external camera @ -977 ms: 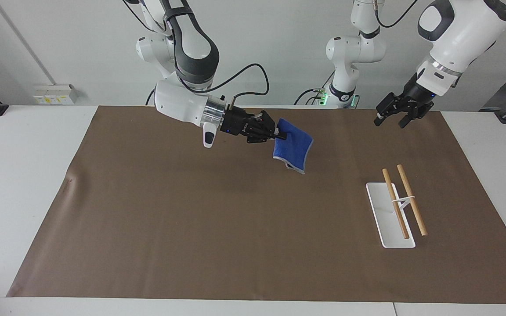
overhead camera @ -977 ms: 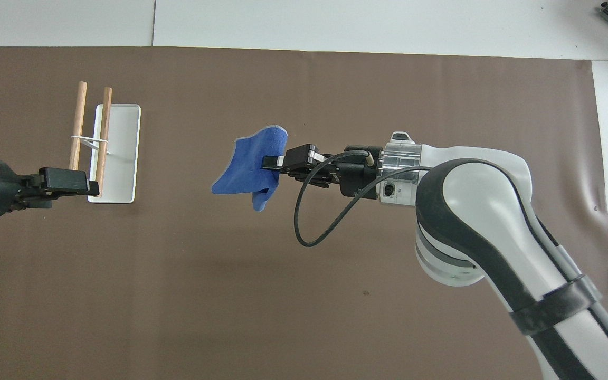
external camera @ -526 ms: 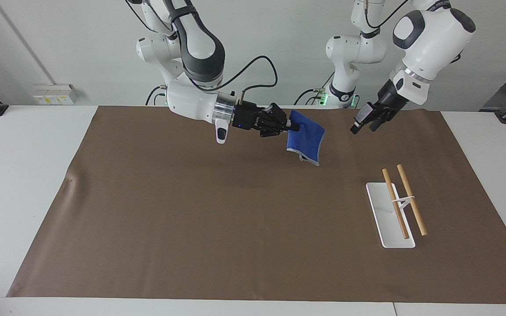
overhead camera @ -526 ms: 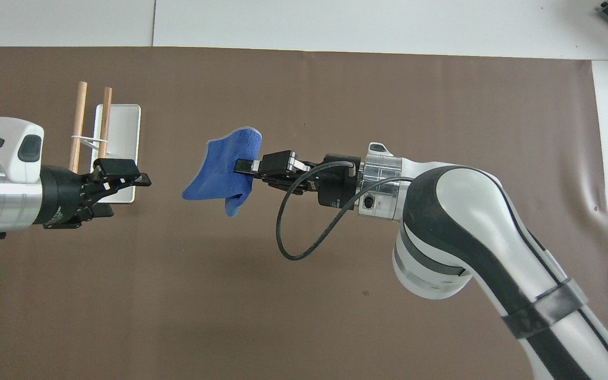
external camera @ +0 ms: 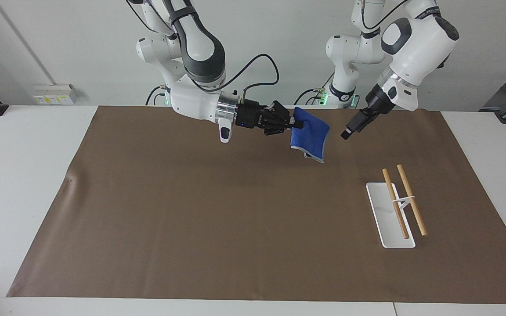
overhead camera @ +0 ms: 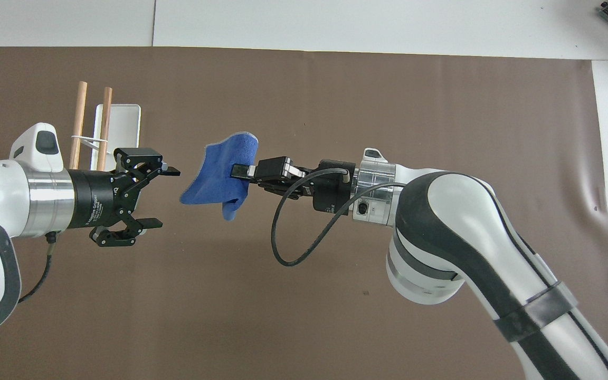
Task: Right arm passes towel to left arm to hang
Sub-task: 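Close the left gripper on the towel beside the right gripper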
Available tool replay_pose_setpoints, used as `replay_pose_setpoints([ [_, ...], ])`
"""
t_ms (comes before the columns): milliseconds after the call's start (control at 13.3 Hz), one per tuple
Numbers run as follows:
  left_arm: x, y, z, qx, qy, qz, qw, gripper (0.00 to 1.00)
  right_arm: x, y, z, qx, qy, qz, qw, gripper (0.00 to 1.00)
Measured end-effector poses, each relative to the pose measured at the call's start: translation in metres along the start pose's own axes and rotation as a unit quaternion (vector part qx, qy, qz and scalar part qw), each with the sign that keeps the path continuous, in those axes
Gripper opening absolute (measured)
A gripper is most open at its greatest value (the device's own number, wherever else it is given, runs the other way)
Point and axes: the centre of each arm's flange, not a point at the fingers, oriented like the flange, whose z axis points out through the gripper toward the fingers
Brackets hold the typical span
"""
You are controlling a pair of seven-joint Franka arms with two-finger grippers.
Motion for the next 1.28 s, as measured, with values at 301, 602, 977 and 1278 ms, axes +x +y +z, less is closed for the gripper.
replay_pose_setpoints([
  [301,-0.031,0.006,0.02,-0.023,0.003,-0.08,0.997,1.0,0.0,0.001,0.0,-0.001,0.0,0.0,1.0,0.04],
  [602,-0.044,0.006,0.03,-0.029,0.001,-0.122,0.992,0.92,0.0,0.001,0.0,-0.001,0.001,0.001,1.0,0.04],
  [977,-0.043,0.006,0.03,-0.029,0.001,-0.126,0.992,0.27,-0.001,0.003,-0.001,-0.002,0.0,0.002,1.0,0.04],
  [1278,-0.043,0.006,0.03,-0.029,0.001,-0.126,0.992,0.02,0.0,0.005,-0.001,-0.003,0.001,0.003,1.0,0.04],
])
